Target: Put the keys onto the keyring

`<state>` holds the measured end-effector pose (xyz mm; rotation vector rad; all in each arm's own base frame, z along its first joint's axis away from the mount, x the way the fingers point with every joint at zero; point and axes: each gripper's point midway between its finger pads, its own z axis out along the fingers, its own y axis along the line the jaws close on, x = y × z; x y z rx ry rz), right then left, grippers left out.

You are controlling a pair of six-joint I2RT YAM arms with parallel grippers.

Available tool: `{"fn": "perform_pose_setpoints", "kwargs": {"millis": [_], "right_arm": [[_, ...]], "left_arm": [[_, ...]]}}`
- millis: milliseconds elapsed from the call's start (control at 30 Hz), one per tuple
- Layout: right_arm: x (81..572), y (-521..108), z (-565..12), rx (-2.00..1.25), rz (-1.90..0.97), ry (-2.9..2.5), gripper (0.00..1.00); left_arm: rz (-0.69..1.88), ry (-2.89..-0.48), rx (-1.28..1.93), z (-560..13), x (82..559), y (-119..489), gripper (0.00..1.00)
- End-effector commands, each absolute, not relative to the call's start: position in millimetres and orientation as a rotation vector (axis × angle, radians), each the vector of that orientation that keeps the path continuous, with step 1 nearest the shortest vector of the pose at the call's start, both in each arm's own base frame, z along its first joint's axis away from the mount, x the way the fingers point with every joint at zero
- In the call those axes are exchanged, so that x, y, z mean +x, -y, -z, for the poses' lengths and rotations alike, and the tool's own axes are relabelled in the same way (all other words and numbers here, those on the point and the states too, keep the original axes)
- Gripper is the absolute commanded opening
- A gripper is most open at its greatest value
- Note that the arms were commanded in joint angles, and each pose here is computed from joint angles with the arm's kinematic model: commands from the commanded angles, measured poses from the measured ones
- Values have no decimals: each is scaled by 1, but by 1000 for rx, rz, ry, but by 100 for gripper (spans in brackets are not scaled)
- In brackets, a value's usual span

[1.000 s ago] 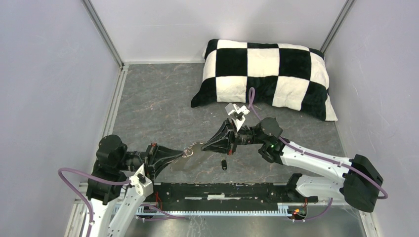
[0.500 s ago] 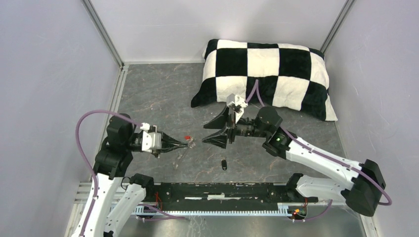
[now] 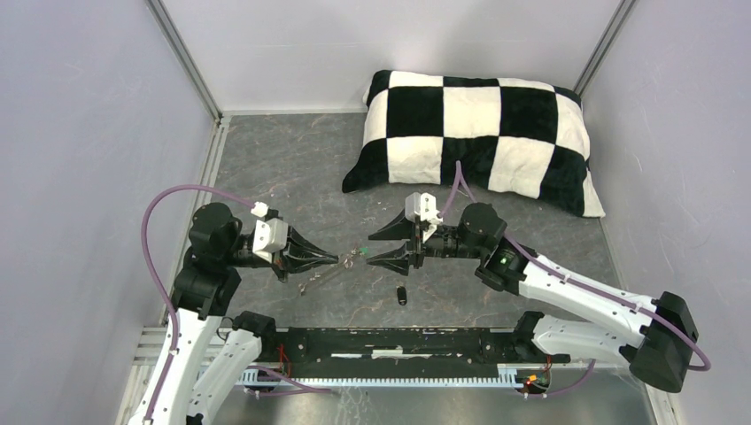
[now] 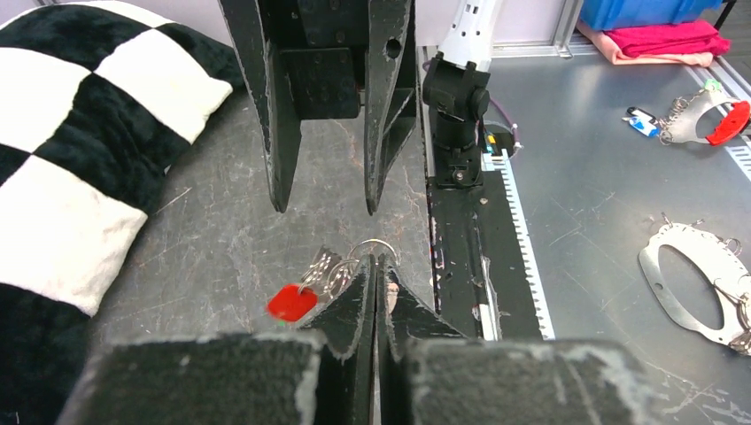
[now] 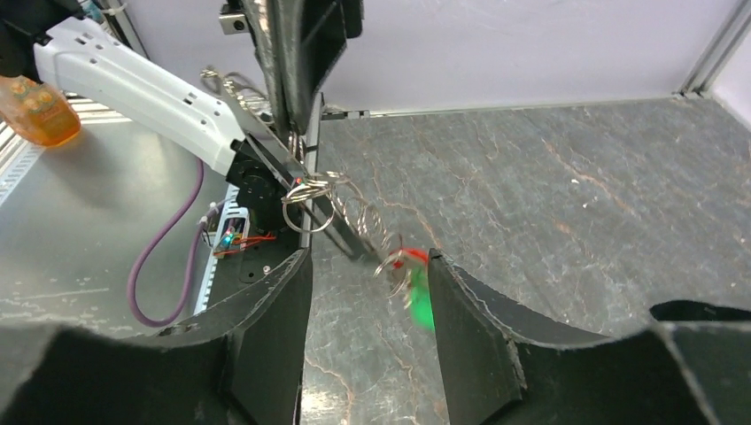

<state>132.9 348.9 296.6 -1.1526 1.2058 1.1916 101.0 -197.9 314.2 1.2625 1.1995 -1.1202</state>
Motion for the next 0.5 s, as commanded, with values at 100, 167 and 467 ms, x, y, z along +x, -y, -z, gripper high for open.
{"fn": "perform_pose_setpoints", "kwargs": {"millis": [100, 167, 467], "right_arm": [[125, -345, -345, -968, -1185, -1052, 49], [118, -351, -351, -968, -1198, -1030, 44], [107, -385, -355, -992, -1280, -1060, 47]], "left_arm": [[1135, -1215, 1237, -317, 102, 199, 2], [1140, -1223, 1227, -317, 102, 198, 2], [1094, -1183, 1238, -319, 100, 197, 2]]}}
